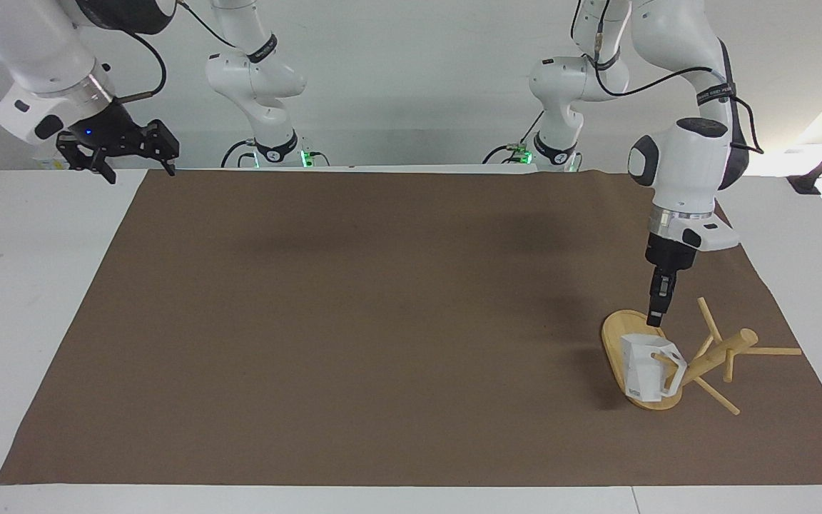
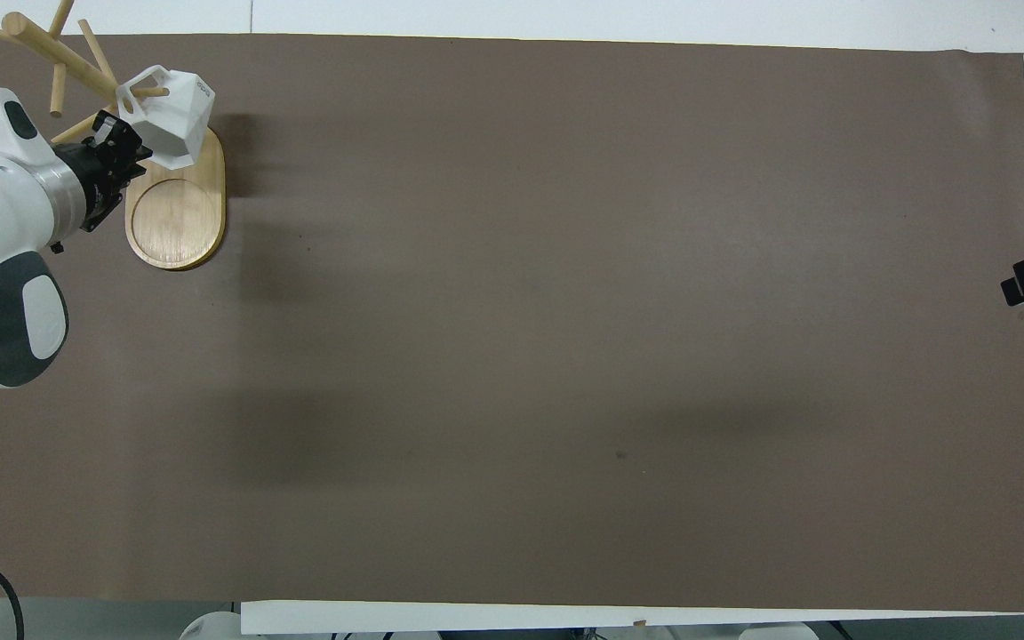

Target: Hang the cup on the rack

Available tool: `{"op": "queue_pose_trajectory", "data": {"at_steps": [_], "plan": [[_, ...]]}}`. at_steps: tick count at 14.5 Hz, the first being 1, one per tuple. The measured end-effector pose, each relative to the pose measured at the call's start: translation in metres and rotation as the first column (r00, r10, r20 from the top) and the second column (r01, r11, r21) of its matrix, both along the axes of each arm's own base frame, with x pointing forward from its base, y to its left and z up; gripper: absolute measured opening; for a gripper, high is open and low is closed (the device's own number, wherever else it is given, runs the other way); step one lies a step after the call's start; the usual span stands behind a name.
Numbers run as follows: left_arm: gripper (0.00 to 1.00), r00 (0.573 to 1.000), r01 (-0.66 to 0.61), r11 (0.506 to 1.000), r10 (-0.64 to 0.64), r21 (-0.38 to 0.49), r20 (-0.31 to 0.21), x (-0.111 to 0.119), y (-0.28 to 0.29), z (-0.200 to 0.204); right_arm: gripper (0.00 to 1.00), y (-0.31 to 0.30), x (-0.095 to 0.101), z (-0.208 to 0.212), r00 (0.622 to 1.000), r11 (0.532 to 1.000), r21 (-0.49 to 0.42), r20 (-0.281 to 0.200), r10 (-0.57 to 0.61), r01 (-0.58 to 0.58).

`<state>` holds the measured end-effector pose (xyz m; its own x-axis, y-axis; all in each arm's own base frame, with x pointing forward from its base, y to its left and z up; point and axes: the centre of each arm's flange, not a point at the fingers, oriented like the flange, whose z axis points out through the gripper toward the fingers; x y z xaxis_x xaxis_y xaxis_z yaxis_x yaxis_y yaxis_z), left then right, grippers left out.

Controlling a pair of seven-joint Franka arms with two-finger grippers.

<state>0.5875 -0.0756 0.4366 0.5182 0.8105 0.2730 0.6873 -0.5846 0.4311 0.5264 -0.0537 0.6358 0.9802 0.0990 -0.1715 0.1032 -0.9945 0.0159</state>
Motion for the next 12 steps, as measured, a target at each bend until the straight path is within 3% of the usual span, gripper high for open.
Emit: {"op": "queue_pose_trajectory", "data": {"at_steps": [2,4,5,7,9,12], "plan": [[0.58,1.0,-0.006,1.0,0.006,0.005,-0.025,-0.001,0.003,0.001,1.0,0.016,-0.001,0.004,1.0,1.0,-0.028,0.003,0.005,-0.005],[0.79,0.995,-0.005,1.0,0.008,0.023,-0.101,-0.006,0.005,0.014,1.0,0.026,-0.005,0.01,1.0,0.999,-0.038,0.01,0.011,-0.011],[0.95,0.989,0.012,0.999,-0.006,0.041,-0.147,-0.012,0.007,0.027,1.0,0.026,-0.006,0.011,1.0,0.999,-0.038,0.013,0.009,-0.009],[0.99,0.971,0.081,0.993,-0.06,0.08,-0.233,-0.027,0.014,0.053,1.0,0.02,-0.006,0.01,1.0,0.999,-0.038,0.01,-0.002,0.003],[1.0,0.924,0.216,0.969,-0.164,0.118,-0.345,-0.044,0.027,0.079,1.0,0.011,-0.006,0.006,1.0,0.999,-0.038,0.001,-0.018,0.018],[1.0,0.781,0.498,0.859,-0.386,0.116,-0.491,-0.058,0.053,0.111,1.0,0.004,-0.005,-0.001,0.999,0.999,-0.037,-0.013,-0.033,0.032]]}}
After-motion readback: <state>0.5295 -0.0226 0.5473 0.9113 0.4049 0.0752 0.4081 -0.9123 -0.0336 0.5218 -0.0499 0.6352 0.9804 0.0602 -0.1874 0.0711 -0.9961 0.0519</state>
